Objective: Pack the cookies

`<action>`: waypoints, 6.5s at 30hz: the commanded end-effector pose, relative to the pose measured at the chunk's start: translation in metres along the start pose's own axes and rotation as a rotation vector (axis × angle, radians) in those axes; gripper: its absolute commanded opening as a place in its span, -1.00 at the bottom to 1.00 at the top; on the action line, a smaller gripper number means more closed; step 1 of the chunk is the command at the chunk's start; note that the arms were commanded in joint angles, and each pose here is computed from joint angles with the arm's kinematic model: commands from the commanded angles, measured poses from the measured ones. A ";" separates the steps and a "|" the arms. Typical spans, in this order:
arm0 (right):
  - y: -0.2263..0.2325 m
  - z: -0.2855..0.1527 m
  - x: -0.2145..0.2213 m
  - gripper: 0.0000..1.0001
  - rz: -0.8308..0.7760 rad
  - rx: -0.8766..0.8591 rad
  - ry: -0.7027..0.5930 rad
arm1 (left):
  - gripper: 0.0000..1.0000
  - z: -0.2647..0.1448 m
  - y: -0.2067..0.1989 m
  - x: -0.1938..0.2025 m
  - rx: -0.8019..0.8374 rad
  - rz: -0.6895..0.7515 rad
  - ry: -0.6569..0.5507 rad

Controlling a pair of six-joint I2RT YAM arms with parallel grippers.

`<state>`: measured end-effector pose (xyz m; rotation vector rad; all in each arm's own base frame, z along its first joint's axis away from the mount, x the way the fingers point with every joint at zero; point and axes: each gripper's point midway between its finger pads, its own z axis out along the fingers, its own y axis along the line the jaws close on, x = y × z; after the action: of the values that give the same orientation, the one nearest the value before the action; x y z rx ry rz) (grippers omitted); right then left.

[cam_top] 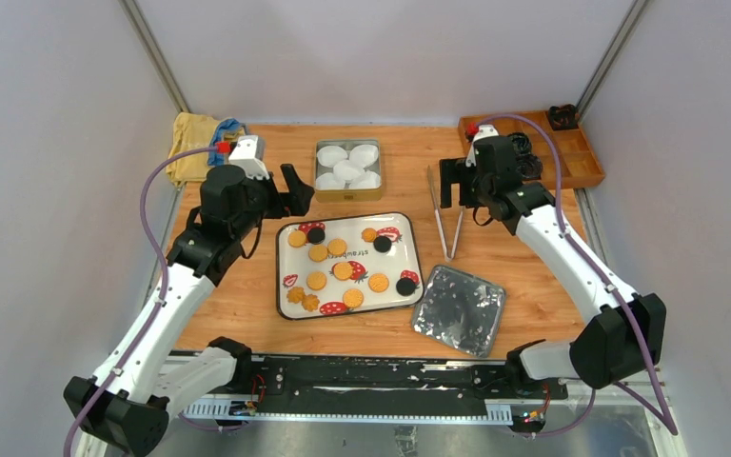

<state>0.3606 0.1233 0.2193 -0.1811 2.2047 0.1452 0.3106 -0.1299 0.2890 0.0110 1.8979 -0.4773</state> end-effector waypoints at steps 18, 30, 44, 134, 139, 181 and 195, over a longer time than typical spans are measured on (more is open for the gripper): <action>0.037 0.050 0.011 0.79 0.024 -0.104 0.159 | 0.78 0.054 0.040 0.055 -0.144 -0.195 0.274; 0.017 0.061 0.098 0.96 0.068 0.011 0.374 | 0.82 0.034 0.050 0.083 -0.152 -0.176 0.279; -0.008 0.117 0.133 1.00 0.122 0.141 0.476 | 0.82 0.032 0.049 0.080 -0.148 -0.165 0.275; 0.130 -0.050 0.167 0.29 -0.276 -0.203 0.266 | 0.84 0.009 0.047 0.065 -0.159 -0.180 0.189; 0.122 -0.040 0.165 0.30 -0.299 -0.133 0.249 | 0.84 0.006 0.048 0.062 -0.163 -0.169 0.180; 0.163 -0.050 0.078 -0.71 -0.276 -0.216 0.088 | 0.75 0.003 0.049 0.061 -0.168 -0.173 0.166; 0.162 0.082 -0.021 -0.81 -0.267 -0.102 0.070 | 0.79 0.006 0.056 0.053 -0.208 -0.136 0.160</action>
<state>0.3641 0.3094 0.1965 -0.5656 2.2163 0.1367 0.3062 -0.0984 0.2157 -0.2301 2.1211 -0.4255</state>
